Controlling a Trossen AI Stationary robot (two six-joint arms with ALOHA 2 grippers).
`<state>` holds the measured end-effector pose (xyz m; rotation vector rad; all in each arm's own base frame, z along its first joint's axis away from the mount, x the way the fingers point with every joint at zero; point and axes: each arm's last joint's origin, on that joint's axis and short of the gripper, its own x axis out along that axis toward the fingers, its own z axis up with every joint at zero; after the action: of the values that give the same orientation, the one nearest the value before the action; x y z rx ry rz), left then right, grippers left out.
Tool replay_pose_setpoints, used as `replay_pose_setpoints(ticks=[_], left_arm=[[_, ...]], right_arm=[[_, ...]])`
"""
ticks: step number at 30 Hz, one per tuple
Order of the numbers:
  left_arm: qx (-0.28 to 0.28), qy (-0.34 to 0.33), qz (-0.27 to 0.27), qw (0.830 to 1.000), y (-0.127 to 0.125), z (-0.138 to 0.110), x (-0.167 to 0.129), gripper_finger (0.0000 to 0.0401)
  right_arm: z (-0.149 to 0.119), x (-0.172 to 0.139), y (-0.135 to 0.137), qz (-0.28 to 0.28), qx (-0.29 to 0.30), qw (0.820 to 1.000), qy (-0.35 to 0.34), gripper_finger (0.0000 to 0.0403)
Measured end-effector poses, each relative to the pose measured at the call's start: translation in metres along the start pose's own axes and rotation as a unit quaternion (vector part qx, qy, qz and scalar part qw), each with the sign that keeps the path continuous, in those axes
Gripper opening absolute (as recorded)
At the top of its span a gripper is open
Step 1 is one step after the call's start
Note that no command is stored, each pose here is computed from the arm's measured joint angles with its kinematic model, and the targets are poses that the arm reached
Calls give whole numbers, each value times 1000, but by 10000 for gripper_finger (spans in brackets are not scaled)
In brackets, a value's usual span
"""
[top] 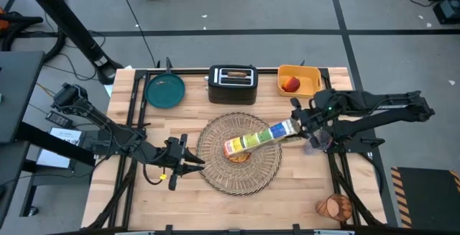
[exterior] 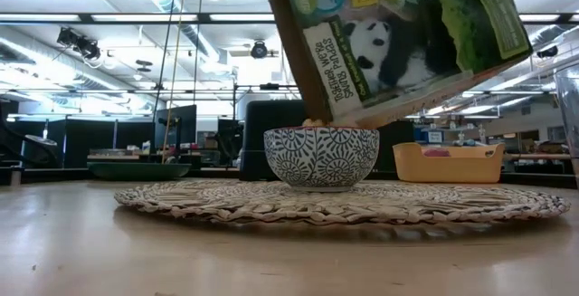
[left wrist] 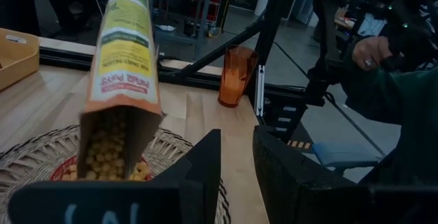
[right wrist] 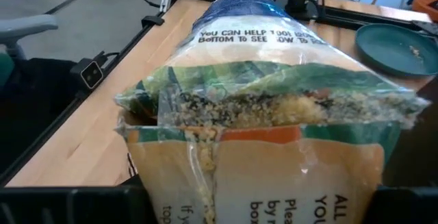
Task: Arrange a breakfast setting
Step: Pour the cereal from the yellow cereal box into the red bowl
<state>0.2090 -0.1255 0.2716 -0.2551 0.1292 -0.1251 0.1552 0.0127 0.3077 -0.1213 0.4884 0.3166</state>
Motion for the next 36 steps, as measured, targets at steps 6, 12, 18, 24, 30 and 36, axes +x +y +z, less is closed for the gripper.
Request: replay_pose_setpoints(ticks=[6, 12, 18, 24, 30, 36], left_arm=[[-1, 0, 0, 1000, 0, 0, 0, 94], [-2, 0, 0, 1000, 0, 0, 0, 94], [20, -35, -10, 999, -2, 7, 0, 94], [80, -119, -21, 989, -6, 24, -3, 94], [109, -143, -19, 984, -7, 29, -4, 94], [115, -160, -19, 980, -8, 33, -6, 94]], right_arm=[[1, -2, 0, -6, -5, 1000, -6, 171], [1, -19, 4, -11, -16, 999, -32, 171], [-1, -38, 10, -14, -19, 998, -63, 171], [-3, -46, 12, -13, -21, 995, -101, 171], [-11, -45, 14, -1, -17, 991, -135, 171], [-13, -53, 17, -3, -18, 989, -150, 171]])
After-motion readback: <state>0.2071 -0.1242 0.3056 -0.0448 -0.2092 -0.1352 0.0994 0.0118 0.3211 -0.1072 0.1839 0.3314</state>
